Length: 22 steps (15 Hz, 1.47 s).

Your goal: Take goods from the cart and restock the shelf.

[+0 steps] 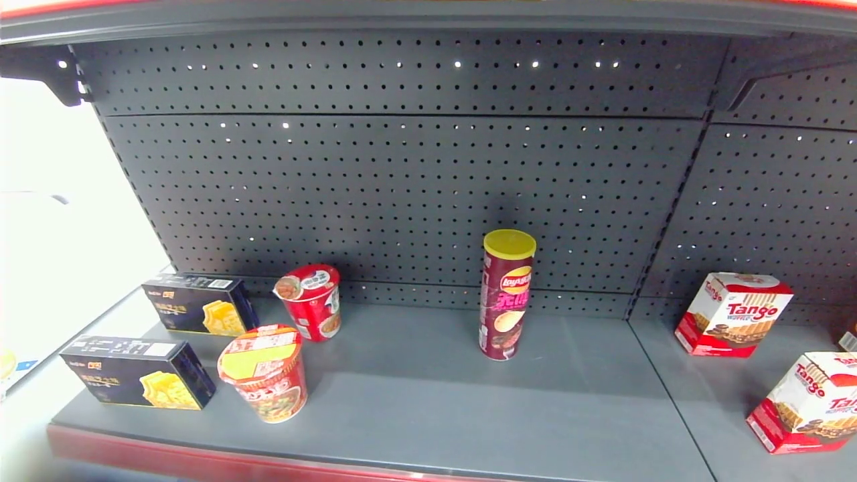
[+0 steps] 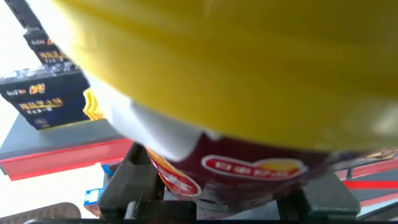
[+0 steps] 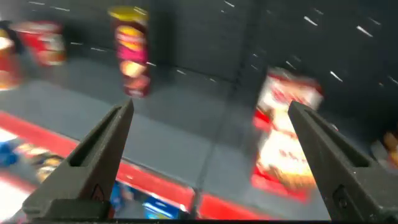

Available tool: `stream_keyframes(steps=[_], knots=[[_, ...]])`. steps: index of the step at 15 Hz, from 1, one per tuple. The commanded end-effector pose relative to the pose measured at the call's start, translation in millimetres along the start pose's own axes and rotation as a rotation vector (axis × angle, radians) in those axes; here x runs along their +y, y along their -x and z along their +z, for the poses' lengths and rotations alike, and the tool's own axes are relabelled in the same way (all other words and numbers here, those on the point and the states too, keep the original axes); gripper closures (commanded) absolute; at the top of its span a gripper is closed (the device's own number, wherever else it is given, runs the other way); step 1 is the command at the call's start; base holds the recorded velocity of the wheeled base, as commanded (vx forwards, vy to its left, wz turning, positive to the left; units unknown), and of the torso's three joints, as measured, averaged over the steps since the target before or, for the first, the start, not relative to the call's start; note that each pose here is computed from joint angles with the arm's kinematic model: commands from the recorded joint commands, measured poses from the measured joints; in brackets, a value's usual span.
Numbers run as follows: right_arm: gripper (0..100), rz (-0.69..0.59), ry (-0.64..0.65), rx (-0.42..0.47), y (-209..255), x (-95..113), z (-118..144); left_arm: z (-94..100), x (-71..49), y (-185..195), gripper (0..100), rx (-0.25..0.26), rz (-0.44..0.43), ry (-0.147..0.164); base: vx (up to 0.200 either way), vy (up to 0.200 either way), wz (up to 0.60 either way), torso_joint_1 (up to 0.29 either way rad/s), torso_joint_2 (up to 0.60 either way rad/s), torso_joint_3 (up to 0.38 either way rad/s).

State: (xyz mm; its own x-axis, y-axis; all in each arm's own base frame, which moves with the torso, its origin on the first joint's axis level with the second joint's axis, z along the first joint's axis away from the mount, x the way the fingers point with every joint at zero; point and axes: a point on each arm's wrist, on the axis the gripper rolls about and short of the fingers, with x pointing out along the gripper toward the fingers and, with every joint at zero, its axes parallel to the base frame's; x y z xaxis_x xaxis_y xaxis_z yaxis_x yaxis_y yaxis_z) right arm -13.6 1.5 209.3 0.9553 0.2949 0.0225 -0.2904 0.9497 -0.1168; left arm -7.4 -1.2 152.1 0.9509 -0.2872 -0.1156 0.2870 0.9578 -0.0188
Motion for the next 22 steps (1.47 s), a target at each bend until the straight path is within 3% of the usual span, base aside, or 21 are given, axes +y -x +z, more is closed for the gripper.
stream_keyframes(steps=[1,3,4,9,13,16,18,22], knots=[[0,0.229,-0.01,0.062,-44.2,-3.7,27.3,-0.8,-0.1,0.9,100,-0.003,0.0,0.0,0.0,0.0,0.0,0.0,0.0,0.0],[0,0.304,-0.012,0.072,-51.3,-1.2,28.5,-1.6,-0.1,0.6,100,0.0,0.0,0.0,0.0,0.0,0.0,0.0,0.0,0.0],[0,0.372,-0.041,0.15,-80.4,5.5,23.5,0.2,0.0,0.0,100,0.002,-0.002,0.003,0.0,0.0,0.0,0.0,0.0,0.0],[0,0.274,-0.07,0.197,-164.9,0.9,26.3,6.3,1.2,-8.4,100,0.047,0.014,0.01,0.0,0.0,0.0,0.0,0.0,0.0],[0,0.332,-0.066,0.257,-210.0,4.4,20.1,11.4,1.9,-9.6,100,0.047,0.038,0.009,0.0,0.0,0.0,0.0,0.0,0.0],[0,0.459,-0.089,0.222,-239.0,2.1,11.2,11.4,1.9,-10.1,100,0.05,0.038,0.01,0.0,0.0,0.0,0.0,0.0,0.0],[0,0.46,-0.091,0.224,-258.6,-0.2,0.4,9.6,2.3,-10.3,100,0.056,0.054,0.01,0.0,0.0,0.0,0.0,0.0,0.0],[0,0.629,-0.072,0.104,-295.4,-6.0,-21.2,12.2,2.3,-10.1,100,0.05,0.055,0.009,0.0,0.0,0.0,0.0,0.0,0.0]])
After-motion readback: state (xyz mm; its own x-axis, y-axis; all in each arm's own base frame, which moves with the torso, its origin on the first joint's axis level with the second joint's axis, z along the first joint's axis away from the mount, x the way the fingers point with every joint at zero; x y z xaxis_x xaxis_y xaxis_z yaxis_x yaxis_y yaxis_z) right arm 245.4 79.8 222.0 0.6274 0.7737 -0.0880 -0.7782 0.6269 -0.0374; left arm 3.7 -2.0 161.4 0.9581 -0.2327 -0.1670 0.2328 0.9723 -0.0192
